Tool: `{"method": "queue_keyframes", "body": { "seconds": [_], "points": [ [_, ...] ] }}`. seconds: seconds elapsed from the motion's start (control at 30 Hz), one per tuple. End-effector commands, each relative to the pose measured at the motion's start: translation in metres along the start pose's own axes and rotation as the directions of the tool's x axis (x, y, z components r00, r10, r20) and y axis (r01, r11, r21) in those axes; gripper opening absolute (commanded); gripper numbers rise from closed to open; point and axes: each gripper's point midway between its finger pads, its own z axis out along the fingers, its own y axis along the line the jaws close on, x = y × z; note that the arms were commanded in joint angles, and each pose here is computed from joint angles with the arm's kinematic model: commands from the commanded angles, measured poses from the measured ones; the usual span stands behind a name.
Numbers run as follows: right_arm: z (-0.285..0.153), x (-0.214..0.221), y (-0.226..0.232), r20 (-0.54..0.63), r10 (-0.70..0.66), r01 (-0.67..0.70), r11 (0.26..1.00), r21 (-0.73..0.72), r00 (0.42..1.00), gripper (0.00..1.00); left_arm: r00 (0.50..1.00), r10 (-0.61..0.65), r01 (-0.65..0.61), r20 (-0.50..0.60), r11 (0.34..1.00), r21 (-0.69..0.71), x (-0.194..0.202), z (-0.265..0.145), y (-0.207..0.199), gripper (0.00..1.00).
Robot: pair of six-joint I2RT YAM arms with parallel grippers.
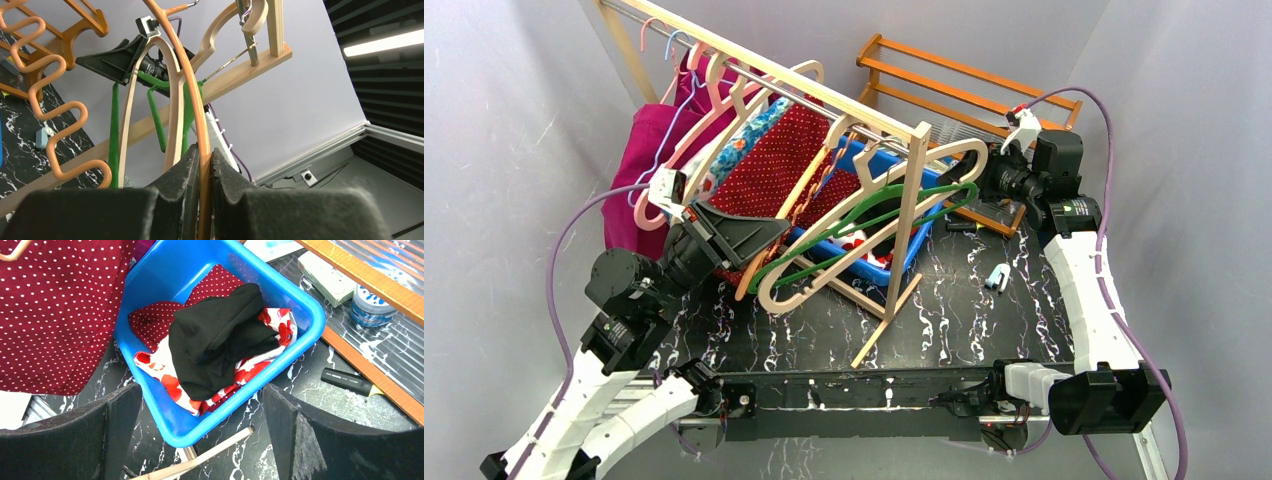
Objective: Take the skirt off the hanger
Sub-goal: Place the hanger at the clothesline.
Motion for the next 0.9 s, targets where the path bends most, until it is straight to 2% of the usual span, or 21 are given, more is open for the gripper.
{"method": "queue_keyframes", "body": {
  "seconds": [0.0,0.17,0.23,0.27,0.3,0.37,0.4,0.43,0.47,0.53,0.6,0.67,0.87],
  "points": [
    [-0.01,-0.022,0.011,0.069,-0.06,0.061,0.998,-0.009,0.996,0.98,0.998,0.049,-0.05,-0.041,0.998,-0.027,0.008,-0.008,0.007,0.0],
    [-0.004,-0.017,0.004,0.053,-0.055,0.055,0.998,0.0,0.997,0.98,0.997,0.06,-0.066,-0.054,0.991,-0.114,0.013,-0.017,0.028,0.0],
    [0.001,-0.014,0.004,0.05,-0.041,0.042,0.999,-0.017,0.998,0.98,0.995,0.081,-0.094,-0.063,0.97,-0.224,0.014,-0.024,0.048,0.03],
    [0.005,-0.012,0.002,0.045,-0.033,0.034,0.999,-0.02,0.998,0.98,0.992,0.112,-0.124,-0.059,0.944,-0.304,0.009,-0.031,0.06,0.3],
    [0.007,-0.011,0.001,0.043,-0.032,0.033,0.999,-0.023,0.999,0.98,0.987,0.153,-0.163,-0.056,0.927,-0.337,0.004,-0.034,0.063,0.45],
    [0.01,-0.013,-0.002,0.045,-0.038,0.039,0.999,-0.019,0.998,0.98,0.97,0.229,-0.24,-0.074,0.888,-0.391,-0.005,-0.035,0.067,0.58],
    [0.012,-0.013,-0.004,0.049,-0.041,0.041,0.999,-0.012,0.998,0.98,0.958,0.265,-0.286,-0.111,0.854,-0.435,-0.01,-0.032,0.071,0.69],
    [0.016,-0.013,-0.005,0.05,-0.041,0.042,0.999,-0.016,0.998,0.99,0.927,0.327,-0.375,-0.183,0.794,-0.478,-0.017,-0.025,0.077,0.98],
    [0.019,-0.012,-0.006,0.05,-0.035,0.036,0.999,-0.026,0.998,0.99,0.896,0.379,-0.442,-0.23,0.712,-0.546,-0.029,-0.027,0.084,0.98],
    [0.024,-0.009,-0.001,0.058,-0.016,0.02,0.997,-0.074,0.998,0.99,0.848,0.463,-0.514,-0.258,0.596,-0.618,-0.056,-0.031,0.082,0.98],
    [0.027,-0.005,0.001,0.055,-0.006,0.012,0.994,-0.105,0.998,0.98,0.791,0.514,-0.586,-0.332,0.477,-0.655,-0.075,-0.027,0.083,0.98],
    [0.029,-0.003,0.0,0.049,-0.004,0.009,0.994,-0.109,0.999,0.98,0.767,0.519,-0.614,-0.377,0.423,-0.667,-0.081,-0.022,0.091,0.98],
    [0.033,0.004,-0.004,0.03,-0.01,0.013,0.994,-0.107,0.999,0.98,0.702,0.6,-0.669,-0.385,0.369,-0.645,-0.107,-0.006,0.06,0.98]
  ]
}}
